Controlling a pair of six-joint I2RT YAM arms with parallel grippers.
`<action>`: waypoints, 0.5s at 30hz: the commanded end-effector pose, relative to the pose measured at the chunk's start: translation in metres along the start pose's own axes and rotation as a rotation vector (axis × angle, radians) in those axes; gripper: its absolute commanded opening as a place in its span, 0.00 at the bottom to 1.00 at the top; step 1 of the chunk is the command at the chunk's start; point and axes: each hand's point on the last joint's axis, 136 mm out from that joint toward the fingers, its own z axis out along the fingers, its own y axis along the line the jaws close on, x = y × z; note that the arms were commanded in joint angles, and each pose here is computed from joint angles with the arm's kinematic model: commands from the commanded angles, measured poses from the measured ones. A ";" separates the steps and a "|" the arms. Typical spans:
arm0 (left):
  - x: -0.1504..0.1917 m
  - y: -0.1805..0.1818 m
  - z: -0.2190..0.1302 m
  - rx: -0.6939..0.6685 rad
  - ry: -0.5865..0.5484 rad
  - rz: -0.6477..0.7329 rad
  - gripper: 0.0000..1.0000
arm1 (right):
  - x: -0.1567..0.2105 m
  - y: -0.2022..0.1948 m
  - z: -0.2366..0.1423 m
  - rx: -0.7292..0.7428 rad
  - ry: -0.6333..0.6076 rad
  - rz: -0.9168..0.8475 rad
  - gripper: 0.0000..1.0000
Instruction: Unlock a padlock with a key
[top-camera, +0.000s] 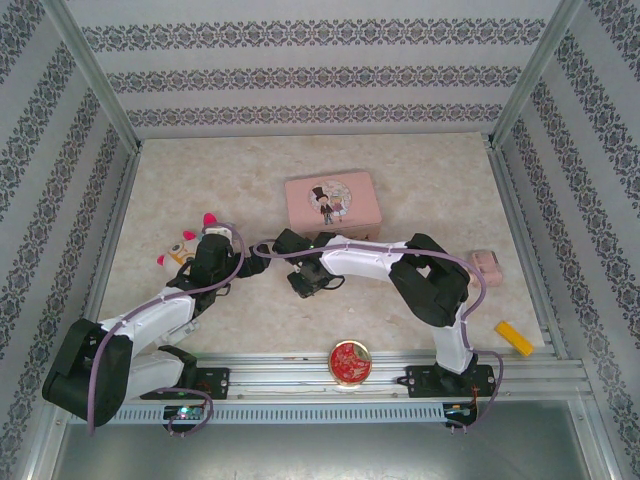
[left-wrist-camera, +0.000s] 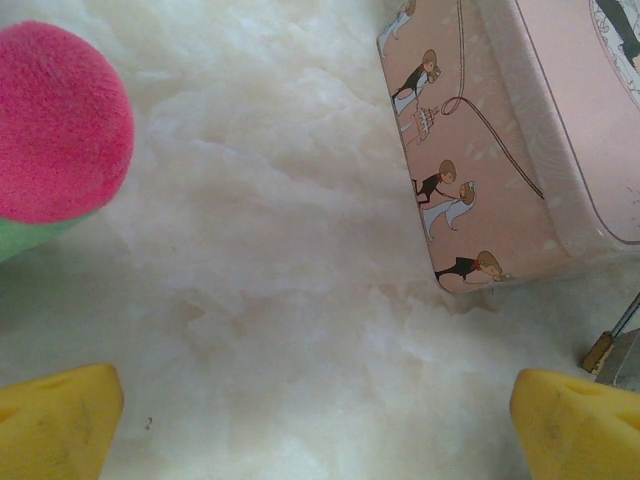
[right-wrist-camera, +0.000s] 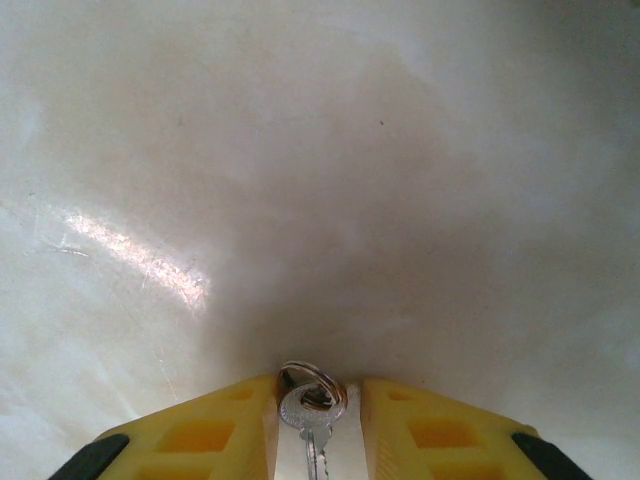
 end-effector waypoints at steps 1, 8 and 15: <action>0.001 0.004 0.002 -0.004 0.002 -0.015 0.99 | -0.036 0.002 0.001 -0.016 -0.133 0.022 0.28; 0.000 0.004 0.002 -0.003 0.001 -0.016 0.99 | -0.039 0.006 -0.005 -0.013 -0.154 0.003 0.28; 0.001 0.004 0.002 -0.004 0.002 -0.018 0.99 | -0.041 0.007 -0.012 -0.002 -0.175 -0.011 0.28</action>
